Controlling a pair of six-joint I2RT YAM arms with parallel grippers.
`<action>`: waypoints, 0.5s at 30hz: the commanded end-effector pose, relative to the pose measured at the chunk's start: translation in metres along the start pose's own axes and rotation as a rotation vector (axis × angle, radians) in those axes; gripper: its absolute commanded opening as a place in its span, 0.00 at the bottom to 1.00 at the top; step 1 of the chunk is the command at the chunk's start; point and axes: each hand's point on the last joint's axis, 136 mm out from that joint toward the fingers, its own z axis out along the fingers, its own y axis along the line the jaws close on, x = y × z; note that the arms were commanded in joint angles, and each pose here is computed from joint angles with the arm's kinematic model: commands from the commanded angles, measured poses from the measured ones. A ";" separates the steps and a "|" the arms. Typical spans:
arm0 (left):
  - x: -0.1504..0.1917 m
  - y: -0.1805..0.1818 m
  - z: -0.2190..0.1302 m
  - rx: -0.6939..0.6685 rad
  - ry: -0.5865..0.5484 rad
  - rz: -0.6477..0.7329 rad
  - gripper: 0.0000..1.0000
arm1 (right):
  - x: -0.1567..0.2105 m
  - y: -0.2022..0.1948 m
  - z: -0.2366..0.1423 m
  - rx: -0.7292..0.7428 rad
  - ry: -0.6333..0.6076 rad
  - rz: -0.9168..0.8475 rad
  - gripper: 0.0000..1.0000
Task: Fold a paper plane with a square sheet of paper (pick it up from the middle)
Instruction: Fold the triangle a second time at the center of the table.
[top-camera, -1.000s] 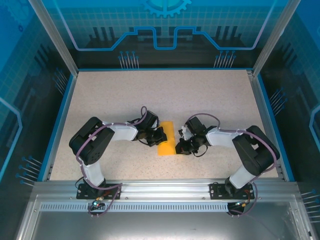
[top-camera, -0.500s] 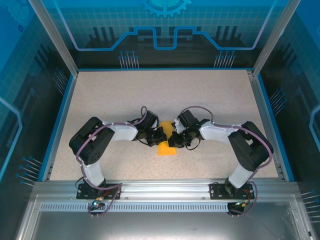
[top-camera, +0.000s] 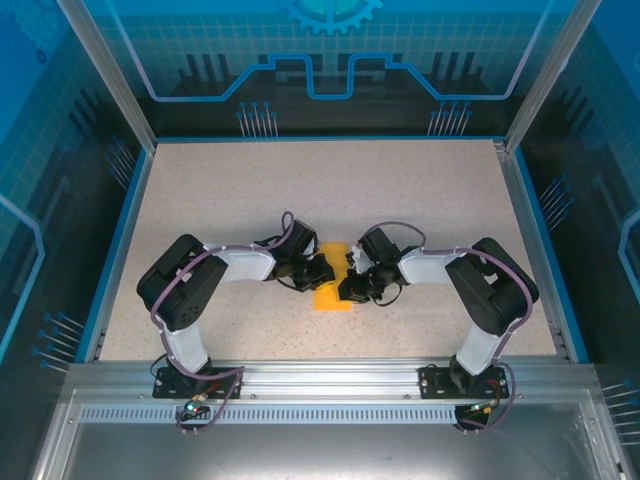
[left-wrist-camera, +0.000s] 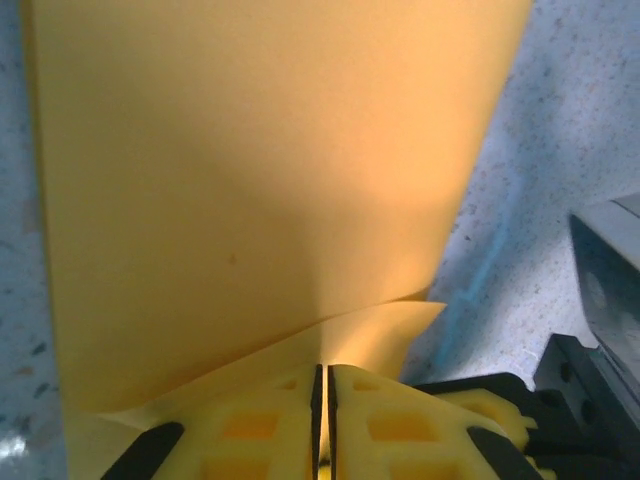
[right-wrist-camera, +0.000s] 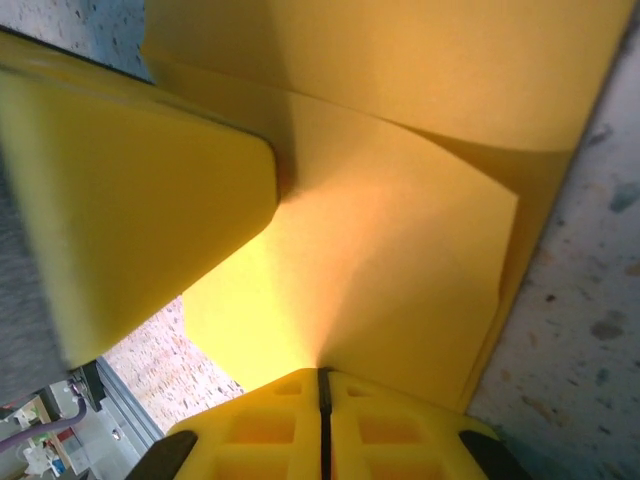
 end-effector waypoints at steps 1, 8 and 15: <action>-0.001 -0.022 -0.019 0.054 -0.028 0.040 0.14 | 0.024 -0.039 0.010 0.122 0.057 0.097 0.08; 0.007 -0.023 -0.017 0.107 -0.015 0.007 0.10 | 0.021 -0.037 0.009 0.121 0.049 0.096 0.08; 0.015 -0.007 0.002 0.068 0.019 -0.017 0.09 | 0.023 -0.041 0.011 0.130 0.055 0.103 0.08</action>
